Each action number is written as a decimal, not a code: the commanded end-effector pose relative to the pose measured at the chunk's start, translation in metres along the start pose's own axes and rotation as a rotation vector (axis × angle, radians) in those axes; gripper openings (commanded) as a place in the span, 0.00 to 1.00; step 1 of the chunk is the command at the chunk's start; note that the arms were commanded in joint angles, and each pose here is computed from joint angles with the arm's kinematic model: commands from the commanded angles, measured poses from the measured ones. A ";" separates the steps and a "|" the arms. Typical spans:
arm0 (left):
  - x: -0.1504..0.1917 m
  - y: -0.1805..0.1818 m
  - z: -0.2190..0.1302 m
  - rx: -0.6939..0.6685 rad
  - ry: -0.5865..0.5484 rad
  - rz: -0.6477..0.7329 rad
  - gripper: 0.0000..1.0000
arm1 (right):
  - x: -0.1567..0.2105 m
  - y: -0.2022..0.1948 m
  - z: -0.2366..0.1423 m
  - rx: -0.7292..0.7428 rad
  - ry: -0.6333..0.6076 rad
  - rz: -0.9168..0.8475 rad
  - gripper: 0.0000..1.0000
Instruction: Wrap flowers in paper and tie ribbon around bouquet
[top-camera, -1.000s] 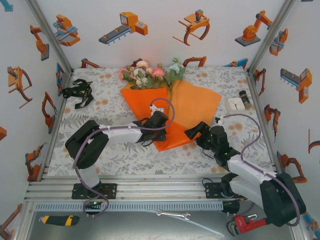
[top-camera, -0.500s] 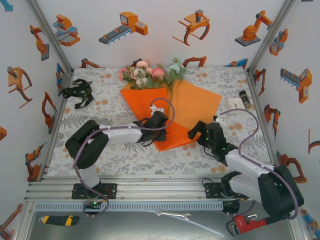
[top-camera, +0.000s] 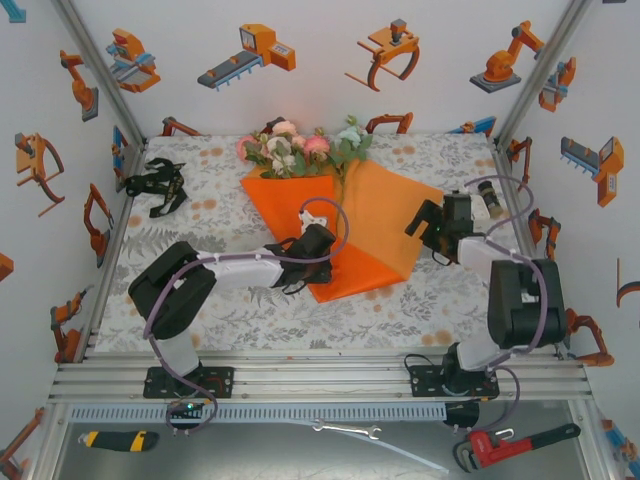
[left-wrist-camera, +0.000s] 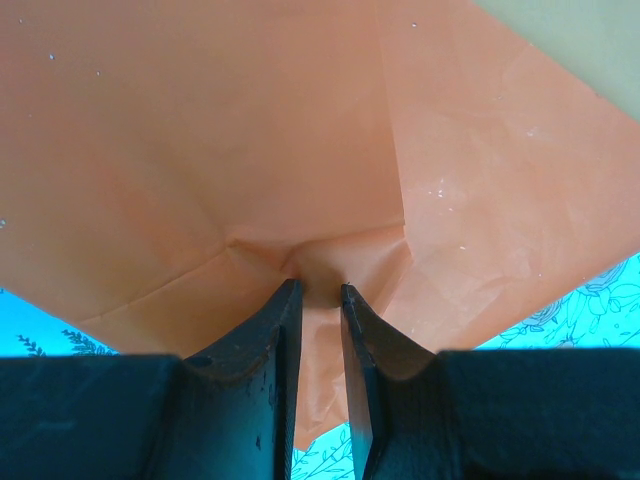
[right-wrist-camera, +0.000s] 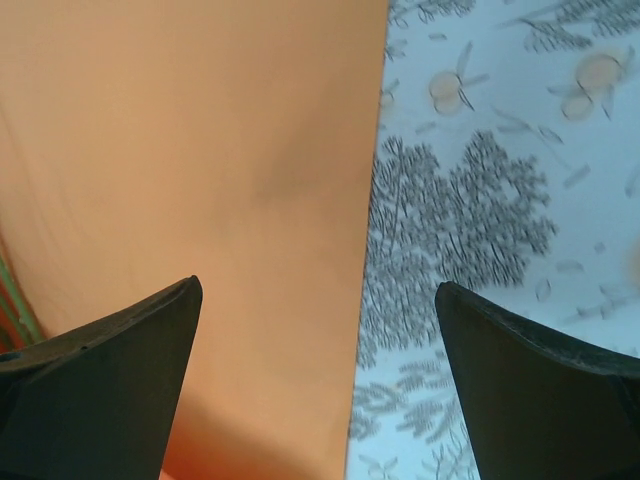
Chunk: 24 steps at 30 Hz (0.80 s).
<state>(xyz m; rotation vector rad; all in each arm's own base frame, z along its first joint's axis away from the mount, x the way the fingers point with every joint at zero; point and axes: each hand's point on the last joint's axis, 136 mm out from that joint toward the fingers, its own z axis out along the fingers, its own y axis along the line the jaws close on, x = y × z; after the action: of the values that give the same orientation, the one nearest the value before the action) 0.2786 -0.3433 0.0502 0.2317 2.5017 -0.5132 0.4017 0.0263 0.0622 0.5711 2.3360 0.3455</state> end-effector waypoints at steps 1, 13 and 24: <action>0.014 0.008 -0.003 -0.023 0.028 0.002 0.28 | -0.022 0.010 0.013 -0.036 -0.026 -0.031 0.89; 0.012 0.004 -0.003 -0.008 0.023 0.003 0.28 | 0.004 0.038 0.019 -0.258 0.078 0.172 0.84; 0.012 0.001 0.000 0.000 0.026 -0.003 0.27 | 0.012 0.064 -0.015 -0.478 0.059 0.281 0.77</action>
<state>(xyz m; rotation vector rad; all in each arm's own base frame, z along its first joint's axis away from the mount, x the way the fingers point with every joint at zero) 0.2779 -0.3431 0.0505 0.2303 2.4948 -0.5225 0.4054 0.0799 0.0806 0.6603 2.1701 0.9440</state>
